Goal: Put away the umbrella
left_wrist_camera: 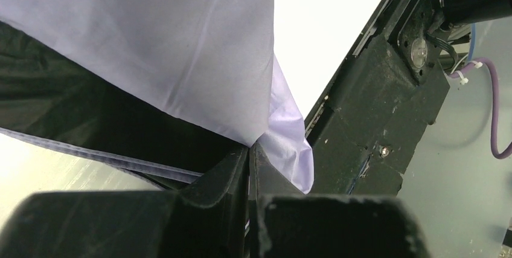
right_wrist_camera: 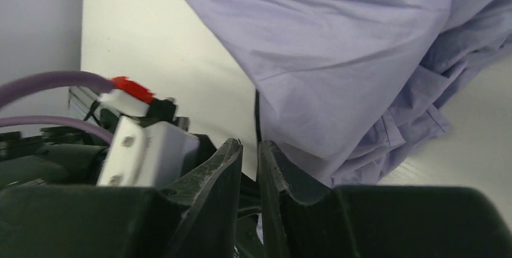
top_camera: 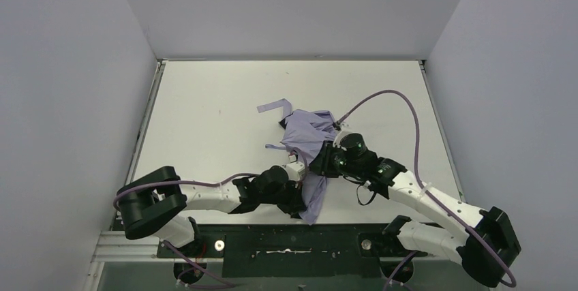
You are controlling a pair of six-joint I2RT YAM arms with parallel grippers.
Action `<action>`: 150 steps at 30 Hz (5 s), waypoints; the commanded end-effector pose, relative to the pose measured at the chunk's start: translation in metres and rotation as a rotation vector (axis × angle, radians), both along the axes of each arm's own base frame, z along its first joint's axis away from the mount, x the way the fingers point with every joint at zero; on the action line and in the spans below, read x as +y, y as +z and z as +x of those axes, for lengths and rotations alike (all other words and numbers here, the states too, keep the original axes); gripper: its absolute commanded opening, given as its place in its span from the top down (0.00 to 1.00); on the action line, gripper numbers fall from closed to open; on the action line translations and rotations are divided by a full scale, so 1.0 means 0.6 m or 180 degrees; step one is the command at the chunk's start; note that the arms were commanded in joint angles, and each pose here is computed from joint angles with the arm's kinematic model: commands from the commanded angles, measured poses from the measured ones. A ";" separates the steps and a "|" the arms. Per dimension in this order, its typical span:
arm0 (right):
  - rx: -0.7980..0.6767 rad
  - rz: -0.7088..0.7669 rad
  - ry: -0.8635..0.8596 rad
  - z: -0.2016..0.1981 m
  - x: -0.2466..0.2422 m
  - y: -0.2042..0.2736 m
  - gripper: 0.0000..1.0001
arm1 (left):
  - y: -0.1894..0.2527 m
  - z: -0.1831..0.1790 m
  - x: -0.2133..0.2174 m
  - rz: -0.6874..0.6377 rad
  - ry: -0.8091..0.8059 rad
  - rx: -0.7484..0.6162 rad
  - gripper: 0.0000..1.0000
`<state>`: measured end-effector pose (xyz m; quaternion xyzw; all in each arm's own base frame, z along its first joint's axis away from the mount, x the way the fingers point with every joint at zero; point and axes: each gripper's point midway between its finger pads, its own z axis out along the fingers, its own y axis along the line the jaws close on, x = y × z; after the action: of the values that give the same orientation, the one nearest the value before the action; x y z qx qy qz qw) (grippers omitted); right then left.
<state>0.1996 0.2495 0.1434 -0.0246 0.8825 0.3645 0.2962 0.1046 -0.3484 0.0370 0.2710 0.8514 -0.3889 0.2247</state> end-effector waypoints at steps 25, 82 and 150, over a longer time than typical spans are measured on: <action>0.0547 -0.0803 -0.0390 -0.066 -0.072 -0.246 0.83 | 0.253 0.077 0.064 -0.0562 0.0574 -0.0820 0.45; 0.0439 -0.0954 -0.0512 -0.069 -0.090 -0.241 0.82 | 0.371 0.397 -0.059 -0.1166 0.0756 0.0424 1.00; -0.0307 -0.0783 -0.0382 0.028 -0.042 0.017 0.62 | 0.053 0.053 -0.047 -0.0785 0.0282 -0.0694 0.91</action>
<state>0.2123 0.2160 0.1400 -0.0067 0.9112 0.2208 0.3477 0.1354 -0.3646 0.0530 0.2432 0.7957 -0.4291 0.3515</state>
